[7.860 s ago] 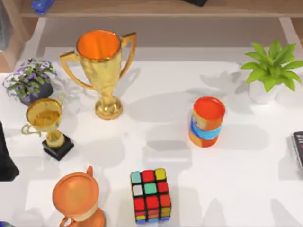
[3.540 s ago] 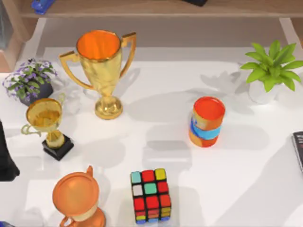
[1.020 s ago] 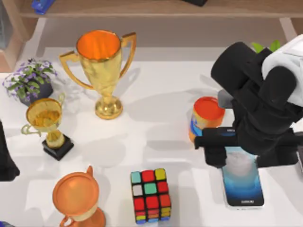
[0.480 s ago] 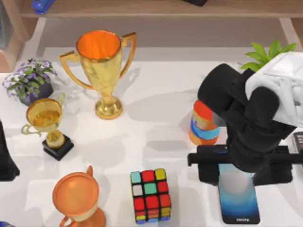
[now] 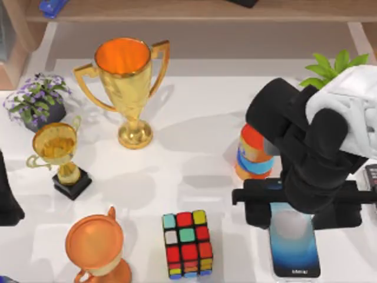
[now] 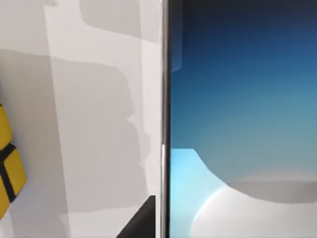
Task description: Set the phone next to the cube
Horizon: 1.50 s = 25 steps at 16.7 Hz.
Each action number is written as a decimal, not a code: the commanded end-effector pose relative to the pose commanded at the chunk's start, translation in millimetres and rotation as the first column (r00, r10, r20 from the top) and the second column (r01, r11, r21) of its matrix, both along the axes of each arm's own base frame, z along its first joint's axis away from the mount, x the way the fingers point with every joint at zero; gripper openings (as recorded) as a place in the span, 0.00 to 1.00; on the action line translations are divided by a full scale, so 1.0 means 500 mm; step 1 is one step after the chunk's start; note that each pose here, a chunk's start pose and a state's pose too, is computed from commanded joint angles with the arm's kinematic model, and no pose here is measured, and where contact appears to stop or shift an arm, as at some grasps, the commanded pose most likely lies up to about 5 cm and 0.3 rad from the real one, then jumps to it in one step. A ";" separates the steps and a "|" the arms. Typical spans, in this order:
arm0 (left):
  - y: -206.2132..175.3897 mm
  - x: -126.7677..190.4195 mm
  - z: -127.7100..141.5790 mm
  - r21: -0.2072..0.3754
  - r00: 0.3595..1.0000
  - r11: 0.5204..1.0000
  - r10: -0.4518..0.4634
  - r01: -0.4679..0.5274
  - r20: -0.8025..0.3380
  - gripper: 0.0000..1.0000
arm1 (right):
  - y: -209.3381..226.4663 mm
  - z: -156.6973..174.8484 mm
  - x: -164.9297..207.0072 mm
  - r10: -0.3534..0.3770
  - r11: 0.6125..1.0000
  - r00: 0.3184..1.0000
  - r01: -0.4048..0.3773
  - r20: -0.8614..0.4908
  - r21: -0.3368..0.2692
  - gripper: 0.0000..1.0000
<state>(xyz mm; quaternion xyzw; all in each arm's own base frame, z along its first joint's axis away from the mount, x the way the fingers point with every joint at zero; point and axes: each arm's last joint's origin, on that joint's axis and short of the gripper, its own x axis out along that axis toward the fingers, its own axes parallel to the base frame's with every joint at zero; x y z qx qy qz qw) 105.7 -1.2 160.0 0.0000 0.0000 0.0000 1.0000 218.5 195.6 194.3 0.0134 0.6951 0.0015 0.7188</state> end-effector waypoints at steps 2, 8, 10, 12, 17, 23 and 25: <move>0.000 0.000 0.000 0.000 1.000 1.000 0.000 0.000 0.000 1.00 | 0.001 0.000 0.001 -0.001 1.000 1.000 0.001 0.011 0.011 0.00; 0.000 0.000 0.000 0.000 1.000 1.000 0.000 0.000 0.000 1.00 | 0.005 -0.009 0.003 0.003 0.999 0.999 -0.005 0.047 0.041 0.00; 0.000 0.000 0.000 0.000 1.000 1.000 0.000 0.000 0.000 1.00 | 0.007 -0.015 0.004 0.005 0.999 0.998 -0.007 0.055 0.047 0.00; 0.000 0.000 0.000 0.000 1.000 1.000 0.000 0.000 0.000 1.00 | 0.009 -0.024 0.004 0.007 0.999 0.998 -0.010 0.059 0.049 0.00; 0.000 0.000 0.000 0.000 1.000 1.000 0.000 0.000 0.000 1.00 | 0.011 -0.057 0.004 0.009 0.999 0.999 -0.010 0.046 0.037 0.00; 0.000 0.000 0.000 0.000 1.000 1.000 0.000 0.000 0.000 1.00 | 0.002 -0.114 -0.004 0.007 1.000 1.000 -0.008 -0.021 -0.022 0.00; 0.000 0.000 0.000 0.000 1.000 1.000 0.000 0.000 0.000 1.00 | 0.002 -0.114 -0.004 0.007 1.000 1.000 -0.008 -0.021 -0.022 0.00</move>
